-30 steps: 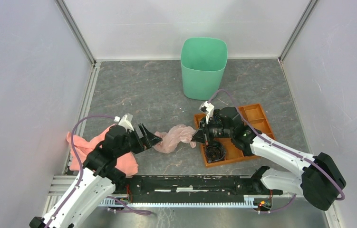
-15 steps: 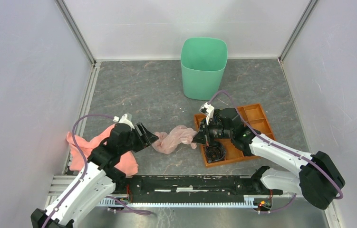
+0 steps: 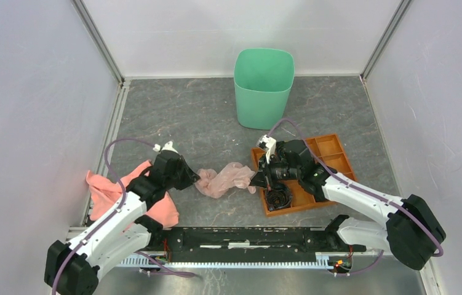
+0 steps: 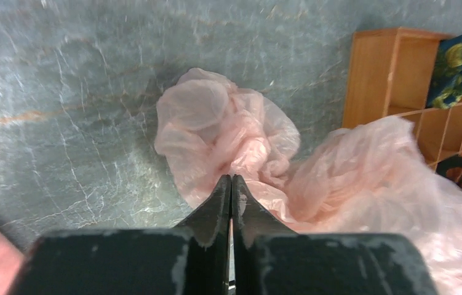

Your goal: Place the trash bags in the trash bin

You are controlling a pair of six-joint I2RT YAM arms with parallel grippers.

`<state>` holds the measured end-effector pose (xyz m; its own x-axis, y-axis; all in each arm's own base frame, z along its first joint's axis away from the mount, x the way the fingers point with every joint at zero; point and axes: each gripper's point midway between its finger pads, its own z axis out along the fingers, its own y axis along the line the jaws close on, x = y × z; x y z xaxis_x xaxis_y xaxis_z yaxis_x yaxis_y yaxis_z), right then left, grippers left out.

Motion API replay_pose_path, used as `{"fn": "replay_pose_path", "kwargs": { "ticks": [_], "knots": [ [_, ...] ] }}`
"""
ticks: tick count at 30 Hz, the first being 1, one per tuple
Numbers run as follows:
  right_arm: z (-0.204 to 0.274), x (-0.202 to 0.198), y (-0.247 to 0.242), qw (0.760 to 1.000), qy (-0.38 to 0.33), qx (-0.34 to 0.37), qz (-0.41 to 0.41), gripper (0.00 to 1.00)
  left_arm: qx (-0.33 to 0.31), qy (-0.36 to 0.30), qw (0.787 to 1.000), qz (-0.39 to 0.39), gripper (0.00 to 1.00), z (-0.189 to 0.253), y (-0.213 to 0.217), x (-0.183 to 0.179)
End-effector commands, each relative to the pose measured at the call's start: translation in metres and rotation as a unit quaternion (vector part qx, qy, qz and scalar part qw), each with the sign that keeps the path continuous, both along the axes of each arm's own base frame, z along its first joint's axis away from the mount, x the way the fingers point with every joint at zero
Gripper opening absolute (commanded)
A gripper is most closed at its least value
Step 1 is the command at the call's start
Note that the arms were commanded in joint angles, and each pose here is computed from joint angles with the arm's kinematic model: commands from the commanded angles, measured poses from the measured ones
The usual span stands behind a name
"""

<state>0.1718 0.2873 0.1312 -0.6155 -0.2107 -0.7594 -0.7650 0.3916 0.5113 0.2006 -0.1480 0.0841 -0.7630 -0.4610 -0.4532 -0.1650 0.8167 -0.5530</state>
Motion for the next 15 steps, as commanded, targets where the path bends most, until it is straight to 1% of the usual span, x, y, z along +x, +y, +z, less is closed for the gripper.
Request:
{"fn": "replay_pose_path", "kwargs": {
  "ticks": [1, 2, 4, 6, 7, 8, 9, 10, 11, 12, 13, 14, 15],
  "knots": [
    [0.0, 0.021, -0.011, 0.997, -0.048, -0.059, -0.02, 0.0, 0.016, -0.12, 0.993, 0.008, 0.02, 0.081, 0.002, 0.04],
    [0.004, 0.032, -0.016, 0.994, -0.066, -0.083, -0.038, 0.0, 0.024, -0.143, 0.989, 0.011, 0.02, 0.104, 0.005, 0.045],
    [0.03, 0.055, -0.025, 0.983, -0.114, -0.126, -0.065, 0.0, 0.026, -0.207, 0.978, 0.007, 0.02, 0.169, 0.009, 0.052],
    [0.08, 0.075, -0.03, 0.973, -0.161, -0.141, -0.091, 0.0, 0.002, -0.286, 0.958, -0.013, 0.02, 0.249, 0.007, 0.045],
    [0.117, 0.08, -0.029, 0.969, -0.186, -0.125, -0.099, 0.0, -0.023, -0.328, 0.944, -0.033, 0.02, 0.289, 0.004, 0.034],
    [0.146, 0.078, -0.028, 0.968, -0.205, -0.106, -0.098, 0.0, -0.054, -0.375, 0.924, -0.054, 0.02, 0.33, 0.001, 0.02],
    [0.182, 0.073, -0.027, 0.965, -0.232, -0.068, -0.1, 0.01, -0.085, -0.421, 0.9, -0.069, 0.02, 0.366, 0.003, -0.001],
    [0.213, 0.064, -0.025, 0.961, -0.259, -0.023, -0.097, 0.01, -0.106, -0.457, 0.88, -0.075, 0.02, 0.391, 0.007, -0.018],
    [0.23, 0.054, -0.024, 0.957, -0.275, 0.019, -0.093, 0.03, -0.121, -0.476, 0.869, -0.068, 0.02, 0.402, 0.013, -0.028],
    [0.236, 0.046, -0.024, 0.951, -0.291, 0.058, -0.091, 0.05, -0.127, -0.483, 0.865, -0.047, 0.02, 0.404, 0.022, -0.034],
    [0.241, 0.041, -0.023, 0.943, -0.304, 0.097, -0.095, 0.07, -0.125, -0.468, 0.875, -0.017, 0.02, 0.39, 0.031, -0.03],
    [0.213, 0.04, -0.022, 0.948, -0.284, 0.106, -0.098, 0.09, -0.118, -0.429, 0.896, 0.016, 0.02, 0.359, 0.039, -0.023],
    [0.178, 0.043, -0.018, 0.955, -0.261, 0.099, -0.101, 0.08, -0.099, -0.384, 0.917, 0.048, 0.02, 0.322, 0.045, -0.013]
  ]
}}
